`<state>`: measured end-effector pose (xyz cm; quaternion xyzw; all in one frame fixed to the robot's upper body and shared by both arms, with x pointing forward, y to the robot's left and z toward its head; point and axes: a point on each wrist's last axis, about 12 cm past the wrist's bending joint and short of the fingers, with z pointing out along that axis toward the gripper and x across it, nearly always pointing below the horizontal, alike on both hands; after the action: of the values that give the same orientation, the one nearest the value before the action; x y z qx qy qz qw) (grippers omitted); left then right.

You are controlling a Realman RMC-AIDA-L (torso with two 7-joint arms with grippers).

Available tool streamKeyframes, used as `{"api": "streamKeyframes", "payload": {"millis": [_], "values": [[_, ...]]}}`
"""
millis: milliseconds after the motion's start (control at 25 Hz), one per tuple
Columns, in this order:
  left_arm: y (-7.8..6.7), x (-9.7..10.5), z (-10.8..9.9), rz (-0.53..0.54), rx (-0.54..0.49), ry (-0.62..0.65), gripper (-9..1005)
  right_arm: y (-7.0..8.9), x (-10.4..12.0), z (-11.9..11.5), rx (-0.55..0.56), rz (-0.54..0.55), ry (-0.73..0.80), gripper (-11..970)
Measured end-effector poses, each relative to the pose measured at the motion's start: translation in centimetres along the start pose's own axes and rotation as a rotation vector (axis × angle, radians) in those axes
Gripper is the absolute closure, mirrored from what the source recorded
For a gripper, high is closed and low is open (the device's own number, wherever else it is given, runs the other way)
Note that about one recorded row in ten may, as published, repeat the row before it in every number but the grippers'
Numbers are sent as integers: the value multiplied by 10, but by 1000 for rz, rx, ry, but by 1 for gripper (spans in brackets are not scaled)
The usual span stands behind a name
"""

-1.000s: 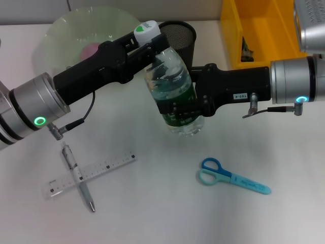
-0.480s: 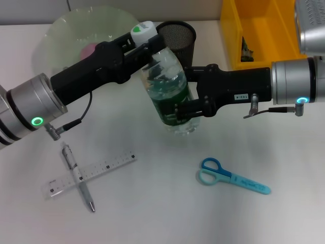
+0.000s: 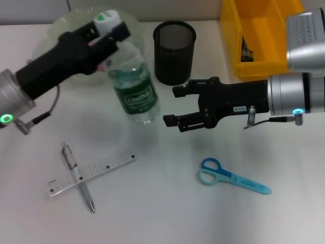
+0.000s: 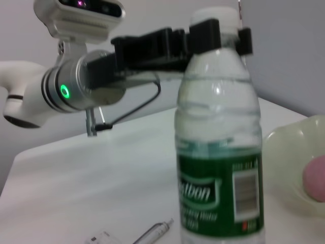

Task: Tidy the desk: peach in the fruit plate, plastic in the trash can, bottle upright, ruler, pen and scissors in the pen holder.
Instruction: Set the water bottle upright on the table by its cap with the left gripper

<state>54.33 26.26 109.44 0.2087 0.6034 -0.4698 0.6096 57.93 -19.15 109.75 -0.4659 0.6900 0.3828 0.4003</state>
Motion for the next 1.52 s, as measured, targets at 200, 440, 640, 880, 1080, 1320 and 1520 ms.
{"api": "streamKeyframes", "payload": {"millis": [200, 440, 640, 880, 1080, 1320, 1520], "values": [[5, -3, -21, 112, -77, -16, 564, 0, 6, 2, 19, -8, 21, 131], [8, -2, -43, 234, -155, -4, 563, 1, 15, 2, 32, -53, 26, 132], [15, -2, -59, 283, -247, 36, 563, 1, 17, 2, 38, -59, 27, 132], [22, 1, -65, 318, -334, 61, 563, 2, 19, 2, 41, -51, 28, 132], [27, 3, -69, 324, -391, 60, 563, 2, 20, 3, 41, -44, 28, 132], [29, 6, -70, 328, -428, 65, 563, 2, 21, 3, 41, -42, 27, 131], [32, 11, -67, 338, -448, 85, 564, 3, 21, 3, 41, -42, 26, 131]]}}
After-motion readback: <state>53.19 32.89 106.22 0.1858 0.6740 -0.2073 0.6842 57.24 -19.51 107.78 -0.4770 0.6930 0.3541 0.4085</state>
